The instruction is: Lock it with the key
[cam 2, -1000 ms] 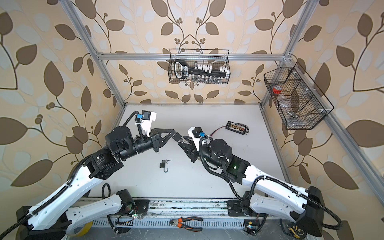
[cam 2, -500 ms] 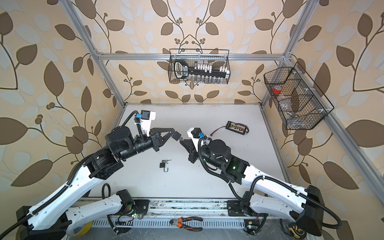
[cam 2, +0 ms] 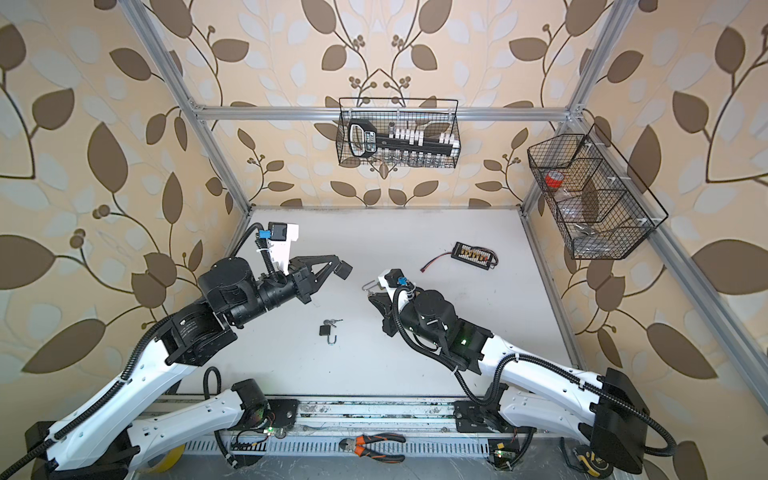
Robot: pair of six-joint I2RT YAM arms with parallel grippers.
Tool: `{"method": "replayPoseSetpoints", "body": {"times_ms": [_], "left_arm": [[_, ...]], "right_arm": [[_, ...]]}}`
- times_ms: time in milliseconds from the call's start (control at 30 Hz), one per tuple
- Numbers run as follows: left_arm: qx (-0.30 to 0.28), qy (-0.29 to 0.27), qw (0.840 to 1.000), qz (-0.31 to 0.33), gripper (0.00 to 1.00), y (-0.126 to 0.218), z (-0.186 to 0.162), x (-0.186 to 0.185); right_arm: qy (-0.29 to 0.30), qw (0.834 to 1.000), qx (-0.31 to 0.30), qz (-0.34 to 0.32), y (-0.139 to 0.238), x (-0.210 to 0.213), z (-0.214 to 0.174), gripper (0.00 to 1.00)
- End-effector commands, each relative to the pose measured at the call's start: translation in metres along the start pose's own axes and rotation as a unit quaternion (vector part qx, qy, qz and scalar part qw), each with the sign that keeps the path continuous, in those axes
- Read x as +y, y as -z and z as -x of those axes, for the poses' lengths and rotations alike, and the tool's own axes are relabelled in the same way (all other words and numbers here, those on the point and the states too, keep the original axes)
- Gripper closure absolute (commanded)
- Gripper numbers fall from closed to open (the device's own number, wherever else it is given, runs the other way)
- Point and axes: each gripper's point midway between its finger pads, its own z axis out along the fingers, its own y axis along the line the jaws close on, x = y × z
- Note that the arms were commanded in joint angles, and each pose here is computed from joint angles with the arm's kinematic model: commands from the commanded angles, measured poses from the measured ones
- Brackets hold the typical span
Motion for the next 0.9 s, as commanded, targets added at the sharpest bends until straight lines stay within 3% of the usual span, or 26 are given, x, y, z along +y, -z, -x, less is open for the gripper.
{"method": "replayPoseSetpoints", "body": {"times_ms": [0, 167, 433, 867], "left_arm": [[-0.016, -0.011, 0.996, 0.092, 1.0, 0.01, 0.007, 0.032], [0.011, 0.007, 0.985, 0.172, 1.0, 0.013, -0.017, 0.075], [0.057, 0.101, 0.965, 0.237, 1.0, 0.015, -0.056, 0.135], [0.069, 0.13, 0.959, 0.241, 1.0, 0.021, -0.067, 0.15]], "right_arm": [[-0.014, 0.998, 0.062, -0.008, -0.009, -0.01, -0.034, 1.0], [-0.044, 0.989, 0.138, -0.029, -0.024, -0.028, -0.081, 1.0], [-0.053, 0.974, 0.218, -0.043, -0.057, -0.037, -0.124, 1.0], [-0.04, 0.95, 0.303, -0.059, -0.094, -0.05, -0.174, 1.0]]}}
